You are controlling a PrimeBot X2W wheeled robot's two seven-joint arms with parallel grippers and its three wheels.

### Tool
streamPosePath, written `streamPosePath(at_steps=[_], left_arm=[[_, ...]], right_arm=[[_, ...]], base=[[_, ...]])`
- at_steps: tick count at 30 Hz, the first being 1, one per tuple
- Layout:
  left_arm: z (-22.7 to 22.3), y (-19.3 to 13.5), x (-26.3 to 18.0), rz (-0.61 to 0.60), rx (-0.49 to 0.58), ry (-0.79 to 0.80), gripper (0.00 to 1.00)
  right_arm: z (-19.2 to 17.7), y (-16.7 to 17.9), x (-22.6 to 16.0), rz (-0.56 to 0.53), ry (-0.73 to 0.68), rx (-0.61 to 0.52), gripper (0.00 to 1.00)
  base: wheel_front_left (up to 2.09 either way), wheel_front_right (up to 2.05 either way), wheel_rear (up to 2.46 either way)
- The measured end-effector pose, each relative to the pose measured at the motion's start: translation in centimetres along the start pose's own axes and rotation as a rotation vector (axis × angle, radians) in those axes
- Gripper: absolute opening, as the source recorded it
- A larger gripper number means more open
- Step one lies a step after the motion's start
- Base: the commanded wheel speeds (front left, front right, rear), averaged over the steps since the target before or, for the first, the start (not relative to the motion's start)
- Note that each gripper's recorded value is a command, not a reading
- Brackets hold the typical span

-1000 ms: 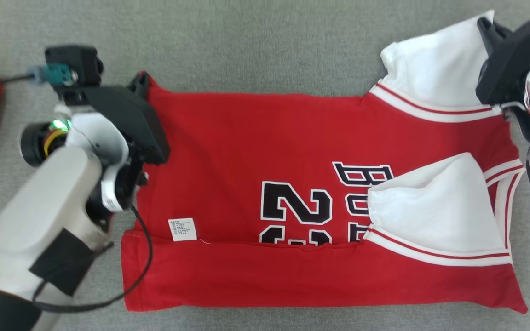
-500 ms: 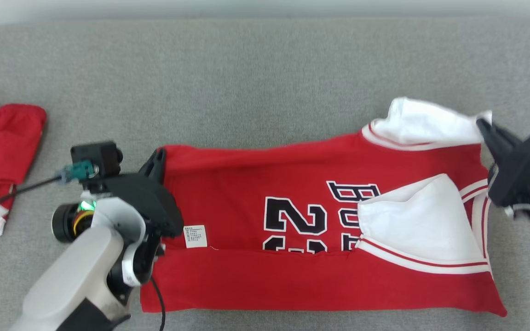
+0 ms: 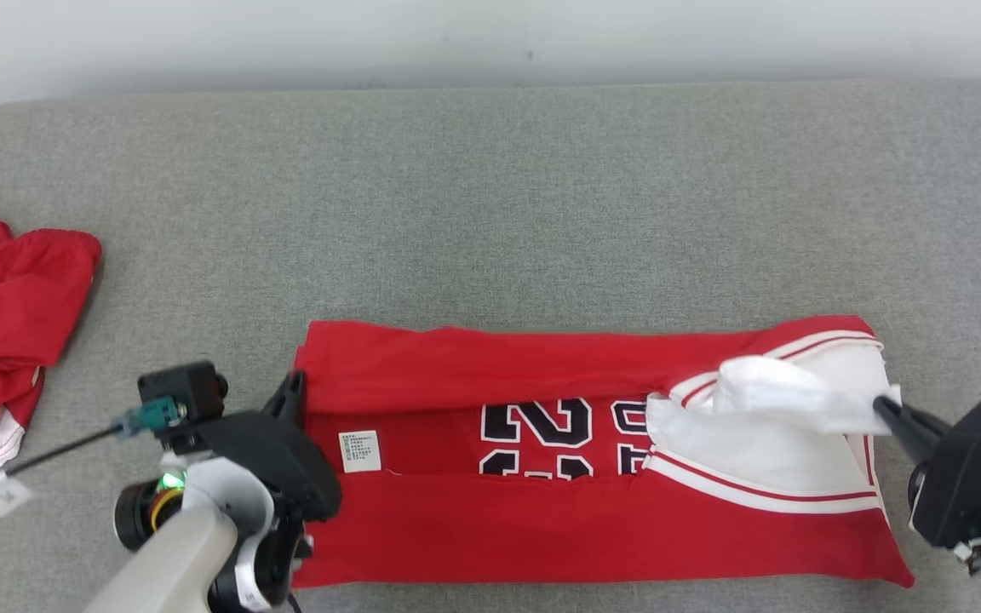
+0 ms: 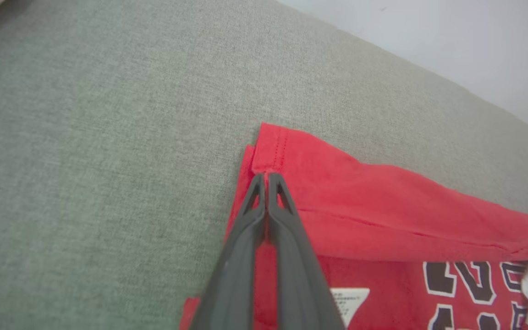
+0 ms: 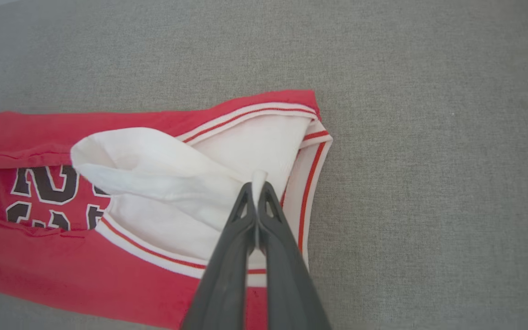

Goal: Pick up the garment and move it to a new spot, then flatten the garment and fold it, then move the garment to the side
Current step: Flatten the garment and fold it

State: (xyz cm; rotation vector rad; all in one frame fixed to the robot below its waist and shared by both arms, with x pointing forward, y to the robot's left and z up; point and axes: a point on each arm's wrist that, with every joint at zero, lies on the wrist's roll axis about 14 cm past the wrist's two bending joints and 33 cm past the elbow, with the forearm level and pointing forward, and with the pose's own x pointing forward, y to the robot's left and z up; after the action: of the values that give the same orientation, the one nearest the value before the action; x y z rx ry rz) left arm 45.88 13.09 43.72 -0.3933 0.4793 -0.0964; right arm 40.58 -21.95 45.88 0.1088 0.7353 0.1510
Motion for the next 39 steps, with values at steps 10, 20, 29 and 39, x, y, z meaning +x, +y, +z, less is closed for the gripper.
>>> streamPosePath(at_steps=[10,20,29,39], left_arm=[[-2.4,1.2,-1.3,0.037,-0.054,0.018,0.00],[-2.6,1.7,-1.3,0.047,-0.037,-0.010,1.00],[-1.3,2.0,-2.7,0.038,-0.048,-0.158,1.00],[4.4,1.5,-7.8,-0.016,0.058,-0.481,1.00]], right_arm=[[-3.2,0.6,-1.2,0.012,0.089,0.041,0.00],[-5.7,0.7,-1.5,0.009,0.157,0.068,1.00],[-5.2,1.4,-2.1,0.018,0.085,0.092,1.00],[-3.4,-0.2,-2.7,-0.056,-0.057,0.161,1.00]], base=[[0.00,0.00,0.00],[0.00,0.00,0.00],[0.00,0.00,0.00],[0.00,0.00,0.00]])
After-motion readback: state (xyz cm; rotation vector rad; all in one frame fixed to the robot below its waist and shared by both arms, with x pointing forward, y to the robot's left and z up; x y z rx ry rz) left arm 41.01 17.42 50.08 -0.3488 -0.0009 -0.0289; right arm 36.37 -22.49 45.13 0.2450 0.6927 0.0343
